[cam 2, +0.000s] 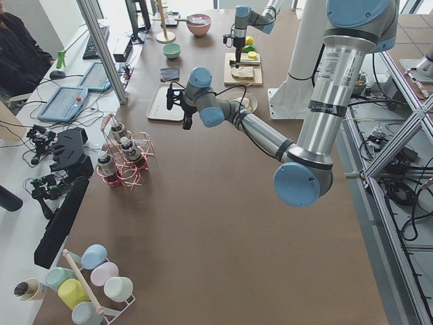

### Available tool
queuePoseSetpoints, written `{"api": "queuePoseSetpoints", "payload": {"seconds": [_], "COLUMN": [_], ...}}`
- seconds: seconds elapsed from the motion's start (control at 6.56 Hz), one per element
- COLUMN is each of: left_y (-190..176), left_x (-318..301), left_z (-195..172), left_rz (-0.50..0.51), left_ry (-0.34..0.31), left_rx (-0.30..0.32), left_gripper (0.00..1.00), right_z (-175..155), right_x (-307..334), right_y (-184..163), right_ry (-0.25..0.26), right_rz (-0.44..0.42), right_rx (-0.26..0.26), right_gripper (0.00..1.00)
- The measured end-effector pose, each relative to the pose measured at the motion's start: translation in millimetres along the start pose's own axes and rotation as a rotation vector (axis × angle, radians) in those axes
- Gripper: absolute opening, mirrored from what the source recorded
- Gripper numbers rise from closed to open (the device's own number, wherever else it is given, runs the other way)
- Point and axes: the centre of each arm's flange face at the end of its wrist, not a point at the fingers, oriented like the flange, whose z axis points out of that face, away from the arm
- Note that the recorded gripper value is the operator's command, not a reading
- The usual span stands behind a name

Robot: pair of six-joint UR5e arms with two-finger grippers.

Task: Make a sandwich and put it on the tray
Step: 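Move the right gripper over the board's bread slice while the left arm moves in, then grasp the bread slice with the right gripper and lift it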

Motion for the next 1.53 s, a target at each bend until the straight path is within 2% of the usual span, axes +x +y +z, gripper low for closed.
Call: {"api": "queuePoseSetpoints", "payload": {"seconds": [1.07,1.37,1.53], "left_y": [0.0,-0.5,-1.0], "left_x": [0.5,1.5,2.2], "left_z": [0.3,0.7,1.0], "left_rz": [0.002,0.005,0.006], "left_ry": [0.000,0.001,0.001], "left_rx": [0.001,0.002,0.002], "left_gripper": [0.97,0.97,0.97], "right_z": [14.9,19.3,21.3], "right_x": [23.5,24.3,24.3], "right_y": [19.1,20.5,21.2], "right_ry": [0.061,0.069,0.073], "right_rz": [-0.005,-0.009,-0.010], "right_rx": [-0.008,0.000,0.004], "right_gripper": [0.76,0.64,0.64]}}
